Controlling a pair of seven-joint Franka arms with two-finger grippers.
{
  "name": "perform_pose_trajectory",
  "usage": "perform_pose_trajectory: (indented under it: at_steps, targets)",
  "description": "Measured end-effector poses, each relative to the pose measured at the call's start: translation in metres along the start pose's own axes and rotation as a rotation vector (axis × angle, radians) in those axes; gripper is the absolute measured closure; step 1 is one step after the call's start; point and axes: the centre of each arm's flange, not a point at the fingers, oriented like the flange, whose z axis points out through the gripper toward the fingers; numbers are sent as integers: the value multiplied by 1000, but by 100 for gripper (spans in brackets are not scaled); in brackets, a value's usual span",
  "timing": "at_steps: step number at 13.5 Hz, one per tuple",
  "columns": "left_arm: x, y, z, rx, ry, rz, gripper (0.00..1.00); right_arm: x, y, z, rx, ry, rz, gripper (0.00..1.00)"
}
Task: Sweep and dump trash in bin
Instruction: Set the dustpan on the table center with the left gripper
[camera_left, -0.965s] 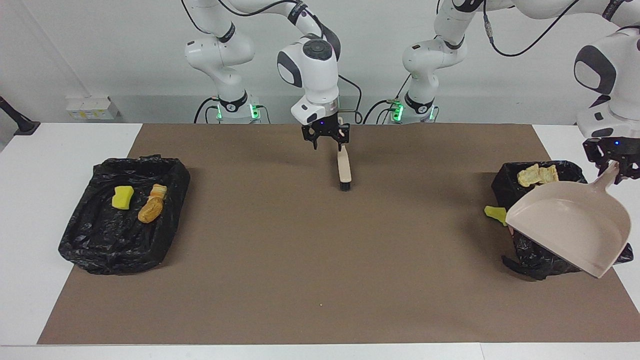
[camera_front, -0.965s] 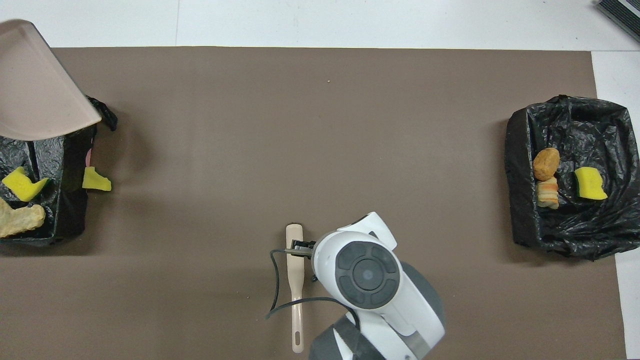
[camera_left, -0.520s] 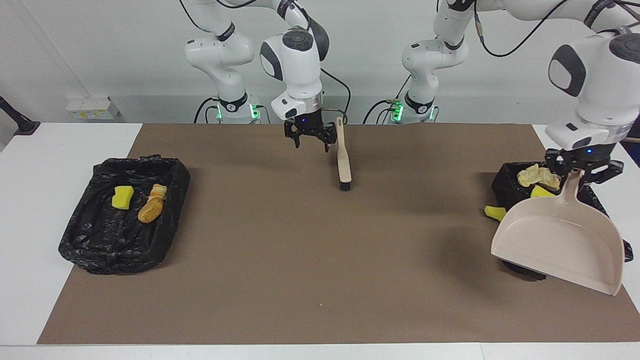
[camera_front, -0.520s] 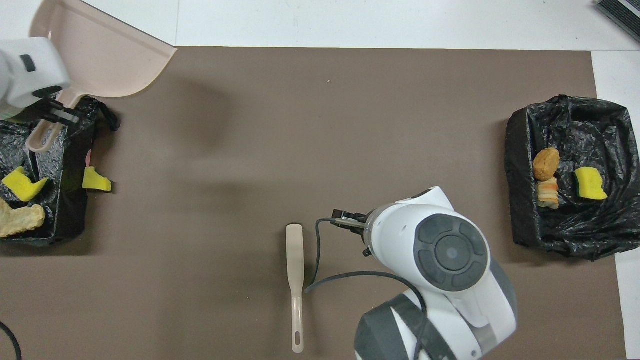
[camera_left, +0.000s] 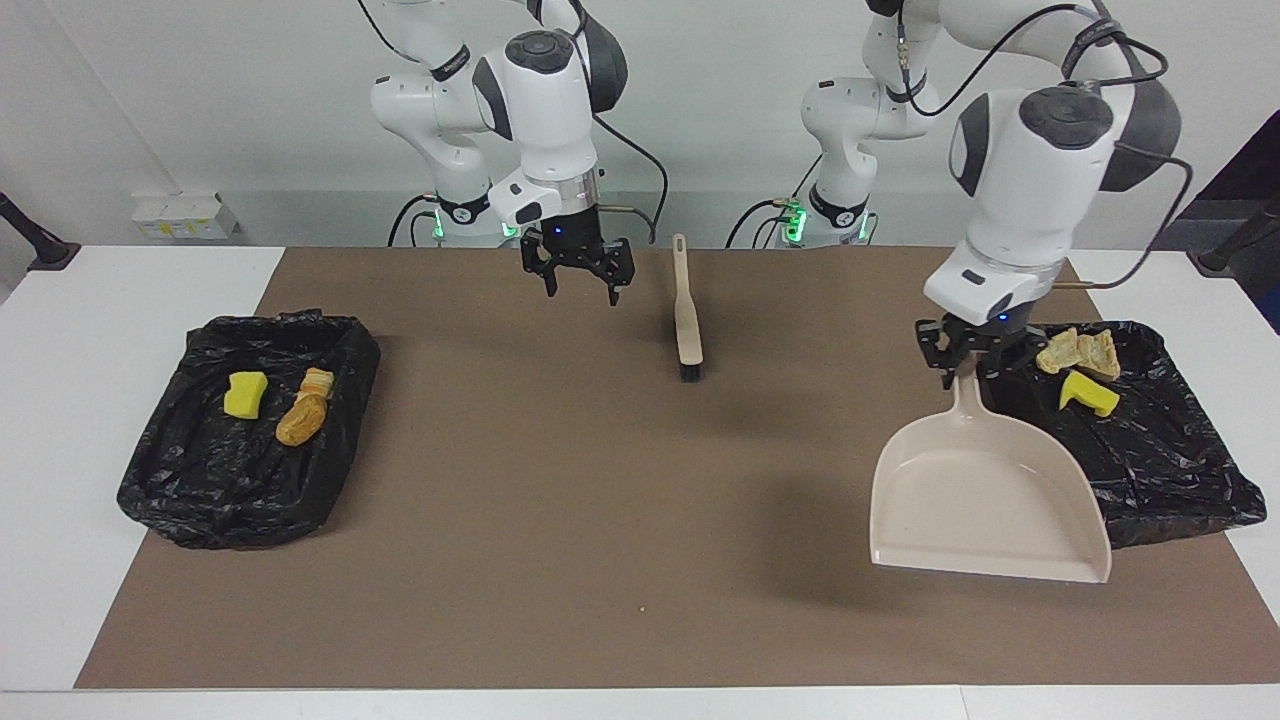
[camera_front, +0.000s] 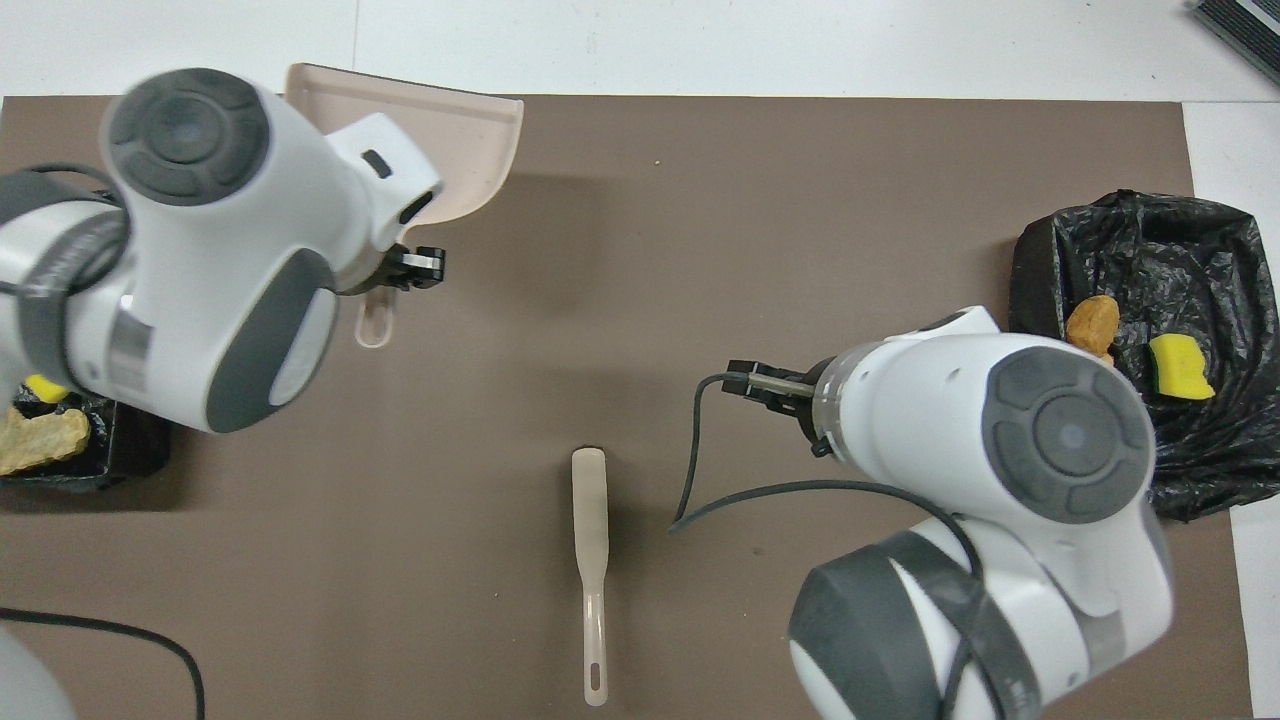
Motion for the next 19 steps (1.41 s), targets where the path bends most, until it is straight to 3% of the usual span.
perform_pose_trajectory:
  at_steps: [3, 6, 11, 15, 16, 19]
  targets:
    - [-6, 77, 55, -119, -15, -59, 69, 36, 37, -34, -5, 2, -61, 0]
    - [-11, 105, 84, -182, -29, -70, 69, 72, 79, -61, -14, -24, -88, 0]
    - [-43, 146, 124, -195, -61, -20, 69, 113, 110, -81, -97, -68, -57, 0]
    - [-51, 152, 134, -191, -74, -11, 69, 122, 119, -91, -144, -74, -54, 0]
    - [-52, 153, 134, -193, -71, -20, 63, 123, 125, -94, -147, -78, -59, 0]
    - [-46, 143, 122, -192, -55, -59, 26, 123, 142, -106, -154, -87, -47, 0]
